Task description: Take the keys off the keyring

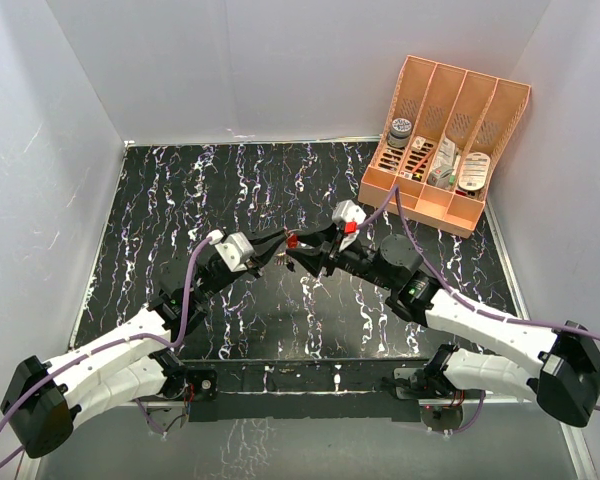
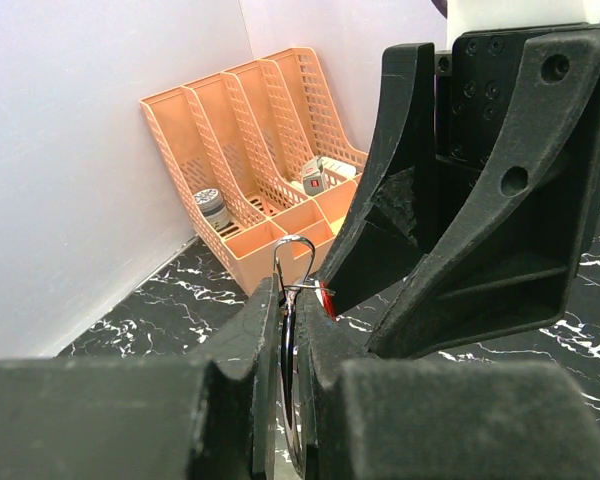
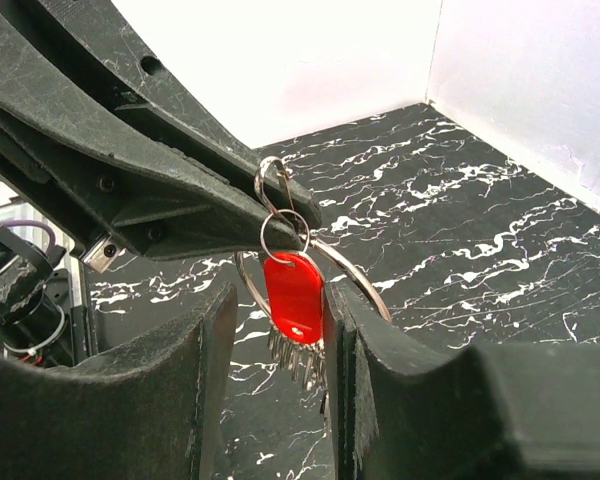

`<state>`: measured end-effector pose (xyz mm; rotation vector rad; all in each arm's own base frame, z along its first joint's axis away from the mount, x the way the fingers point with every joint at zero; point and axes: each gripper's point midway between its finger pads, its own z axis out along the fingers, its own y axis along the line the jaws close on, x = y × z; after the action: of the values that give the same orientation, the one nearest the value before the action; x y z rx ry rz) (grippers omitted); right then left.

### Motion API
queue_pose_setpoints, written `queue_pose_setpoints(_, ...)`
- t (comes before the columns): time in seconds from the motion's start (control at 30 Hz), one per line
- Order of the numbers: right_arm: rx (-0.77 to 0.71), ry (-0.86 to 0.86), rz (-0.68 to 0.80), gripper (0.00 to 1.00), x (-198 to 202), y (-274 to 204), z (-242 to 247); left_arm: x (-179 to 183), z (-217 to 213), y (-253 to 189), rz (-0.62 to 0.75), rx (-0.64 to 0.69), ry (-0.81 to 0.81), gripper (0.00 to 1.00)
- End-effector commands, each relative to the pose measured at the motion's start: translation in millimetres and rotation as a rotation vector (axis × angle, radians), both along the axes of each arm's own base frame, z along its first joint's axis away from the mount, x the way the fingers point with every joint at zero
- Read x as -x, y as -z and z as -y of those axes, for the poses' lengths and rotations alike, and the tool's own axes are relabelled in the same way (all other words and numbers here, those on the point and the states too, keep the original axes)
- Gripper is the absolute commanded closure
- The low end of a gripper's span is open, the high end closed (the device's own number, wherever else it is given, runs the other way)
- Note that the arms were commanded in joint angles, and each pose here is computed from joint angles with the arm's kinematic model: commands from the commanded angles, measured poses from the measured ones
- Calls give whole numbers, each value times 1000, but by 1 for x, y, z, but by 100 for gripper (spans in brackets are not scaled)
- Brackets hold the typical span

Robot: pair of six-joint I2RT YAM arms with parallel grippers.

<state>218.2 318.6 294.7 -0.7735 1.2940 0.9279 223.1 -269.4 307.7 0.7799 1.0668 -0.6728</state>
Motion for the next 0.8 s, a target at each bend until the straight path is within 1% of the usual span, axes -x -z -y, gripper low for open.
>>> queue_pose_setpoints(0.0, -70, 8, 63, 62, -2, -24, -1, 9, -2, -35, 67, 80, 29, 100)
queue_pose_setpoints(0.2, -82, -11, 71, 60, -2, -29, -6, 10, -1, -35, 63, 85, 36, 100)
queue_pose_setpoints(0.67, -114, -37, 70, 60, 0, -39, -12, 2, 4, -24, 38, 71, 27, 100)
queue_pose_setpoints(0.73, -114, -41, 67, 63, 0, -39, -13, 2, 4, -24, 39, 71, 26, 100)
queue_pose_setpoints(0.77, -114, -44, 66, 70, -1, -39, -14, 2, 5, -24, 38, 72, 25, 100)
